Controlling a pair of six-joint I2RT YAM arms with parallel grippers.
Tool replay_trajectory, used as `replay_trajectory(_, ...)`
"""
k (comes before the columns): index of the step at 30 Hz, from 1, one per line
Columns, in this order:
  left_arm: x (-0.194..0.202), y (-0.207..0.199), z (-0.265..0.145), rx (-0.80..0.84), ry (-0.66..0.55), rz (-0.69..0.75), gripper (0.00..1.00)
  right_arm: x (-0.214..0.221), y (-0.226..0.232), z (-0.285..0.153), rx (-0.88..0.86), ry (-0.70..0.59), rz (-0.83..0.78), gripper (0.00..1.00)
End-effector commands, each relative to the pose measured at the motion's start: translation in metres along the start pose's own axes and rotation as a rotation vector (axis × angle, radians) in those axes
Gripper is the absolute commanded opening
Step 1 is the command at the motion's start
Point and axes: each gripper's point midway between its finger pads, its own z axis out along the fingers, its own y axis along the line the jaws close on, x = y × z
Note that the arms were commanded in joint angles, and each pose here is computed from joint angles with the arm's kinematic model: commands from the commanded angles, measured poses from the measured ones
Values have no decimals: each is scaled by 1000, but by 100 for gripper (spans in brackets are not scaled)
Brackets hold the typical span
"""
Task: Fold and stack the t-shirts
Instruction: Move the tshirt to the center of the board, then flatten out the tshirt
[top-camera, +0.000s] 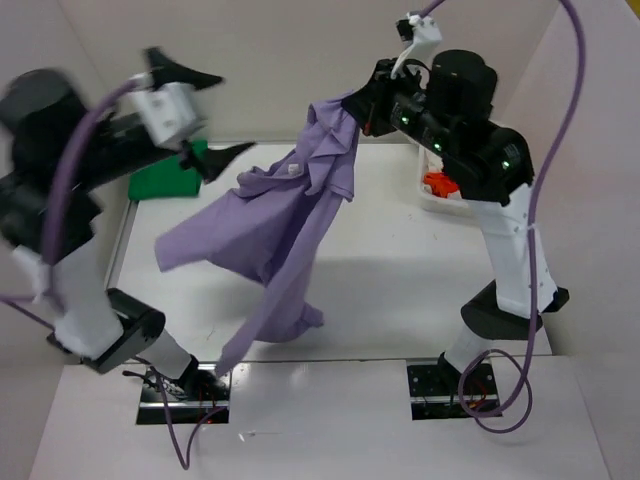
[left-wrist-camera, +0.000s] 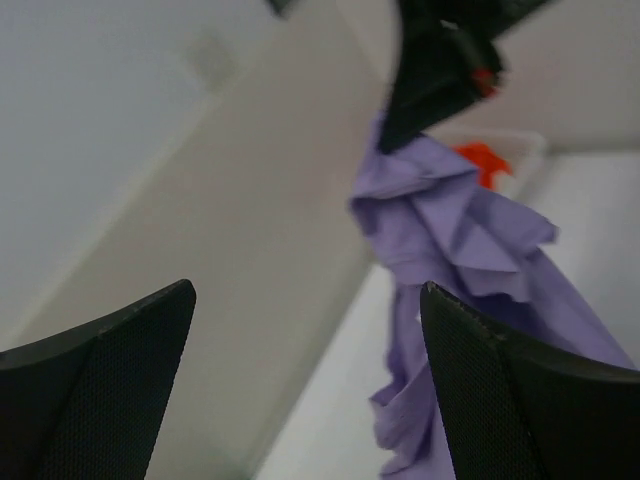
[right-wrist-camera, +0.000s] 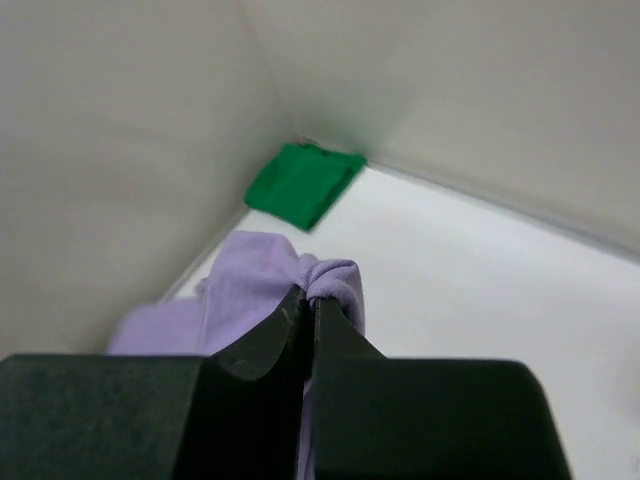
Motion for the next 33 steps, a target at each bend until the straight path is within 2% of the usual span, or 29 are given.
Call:
replay_trajectory(1, 130, -93, 82, 564, 188, -259, 99, 35, -54, 38, 193, 69, 59, 0)
replay_trajectory(3, 127, -89, 83, 570, 120, -233, 99, 73, -68, 58, 219, 155, 74, 0)
replay_trajectory(4, 173, -114, 90, 604, 223, -400, 99, 87, -78, 65, 231, 185, 79, 0)
replay_trajectory(5, 175, -100, 105, 521, 170, -334, 99, 95, -86, 66, 233, 196, 101, 0)
replay_trajectory(6, 185, -101, 105, 503, 202, -352, 99, 117, -96, 70, 242, 230, 126, 2)
replay_trajectory(7, 192, -103, 114, 470, 217, -389, 99, 129, -104, 72, 250, 248, 148, 20)
replay_trajectory(8, 221, -114, 110, 423, 302, -434, 99, 139, -119, 71, 255, 268, 195, 31)
replay_trajectory(9, 235, -116, 110, 388, 334, -462, 99, 172, -133, 72, 279, 339, 226, 38)
replay_trajectory(10, 245, -117, 110, 345, 356, -494, 99, 186, -144, 70, 297, 371, 239, 55)
replay_trajectory(11, 278, -119, 99, 259, 460, -503, 99, 208, -164, 65, 354, 413, 267, 64)
replay_trajectory(12, 295, -118, 93, 204, 511, -490, 99, 224, -175, 63, 398, 449, 284, 69)
replay_trajectory(14, 328, -104, 71, 19, 646, -436, 99, 259, -196, 47, 495, 536, 311, 72)
replay_trajectory(15, 360, -118, 54, 6, 738, -424, 99, 268, -207, 41, 541, 547, 339, 72)
replay_trajectory(17, 385, -132, 30, 7, 848, -323, 99, 294, -214, 32, 571, 586, 369, 72)
replay_trajectory(19, 421, -164, -2, 70, 991, -271, 99, 307, -217, 28, 572, 586, 390, 71)
replay_trajectory(26, 450, -217, -61, 212, 1123, -210, 99, 370, -208, 36, 508, 709, 455, 67)
replay_trajectory(27, 462, -233, -81, 256, 1186, -222, 99, 375, -207, 37, 509, 721, 473, 67)
replay_trajectory(30, 472, -254, -108, 329, 1227, -176, 99, 399, -191, 48, 467, 770, 477, 67)
replay_trajectory(33, 473, -256, -122, 350, 1234, -121, 99, 412, -192, 58, 469, 791, 485, 67)
